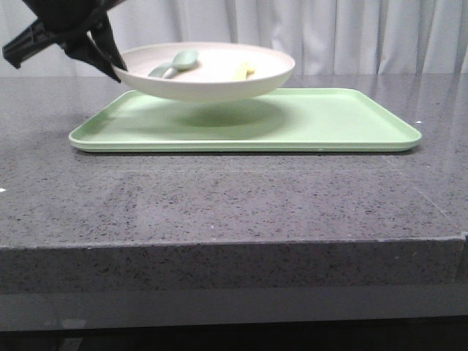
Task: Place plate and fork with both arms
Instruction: 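Lift the plate with the left gripper and lower it onto the tray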
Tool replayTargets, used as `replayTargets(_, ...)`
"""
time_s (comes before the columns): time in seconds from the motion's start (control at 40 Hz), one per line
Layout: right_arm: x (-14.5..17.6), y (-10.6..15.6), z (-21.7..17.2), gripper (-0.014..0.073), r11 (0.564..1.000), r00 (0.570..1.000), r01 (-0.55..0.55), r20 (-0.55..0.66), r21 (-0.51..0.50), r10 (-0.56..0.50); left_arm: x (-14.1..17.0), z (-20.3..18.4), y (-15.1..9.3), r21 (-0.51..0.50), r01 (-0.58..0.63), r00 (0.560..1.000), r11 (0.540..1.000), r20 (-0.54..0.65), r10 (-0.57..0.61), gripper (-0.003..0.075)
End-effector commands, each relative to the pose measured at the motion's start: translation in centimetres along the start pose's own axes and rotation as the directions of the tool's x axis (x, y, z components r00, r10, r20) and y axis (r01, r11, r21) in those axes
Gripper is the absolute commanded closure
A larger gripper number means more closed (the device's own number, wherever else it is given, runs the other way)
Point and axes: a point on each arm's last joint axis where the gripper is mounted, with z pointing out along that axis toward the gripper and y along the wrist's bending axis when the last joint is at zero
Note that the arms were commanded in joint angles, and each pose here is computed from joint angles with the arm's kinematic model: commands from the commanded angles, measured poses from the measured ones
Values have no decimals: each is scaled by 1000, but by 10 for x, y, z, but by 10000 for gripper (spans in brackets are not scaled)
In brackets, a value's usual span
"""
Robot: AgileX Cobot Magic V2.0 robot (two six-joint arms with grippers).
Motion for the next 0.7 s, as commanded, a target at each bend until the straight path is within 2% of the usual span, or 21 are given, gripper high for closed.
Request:
replayTargets(0.0,-14,0,1,57,1000,997,4,79,4,-4,-14,-20,-18,102,22,992,995,118,-35,738)
replayTargets(0.2,-14,0,0,57,1000,997,4,82,4,-4,-9,0,-11,68,78,994,995,71,-83,738)
replayTargets(0.4,-14,0,0,57,1000,997,4,82,4,-4,-7,4,-8,38,59,997,998,57,-61,715)
replayTargets(0.524,-14,0,0,57,1000,997,4,82,4,-4,-8,4,-8,37,57,997,998,58,-59,605)
replayTargets(0.674,-14,0,0,57,1000,997,4,82,4,-4,-6,4,-7,30,60,997,998,39,-61,407)
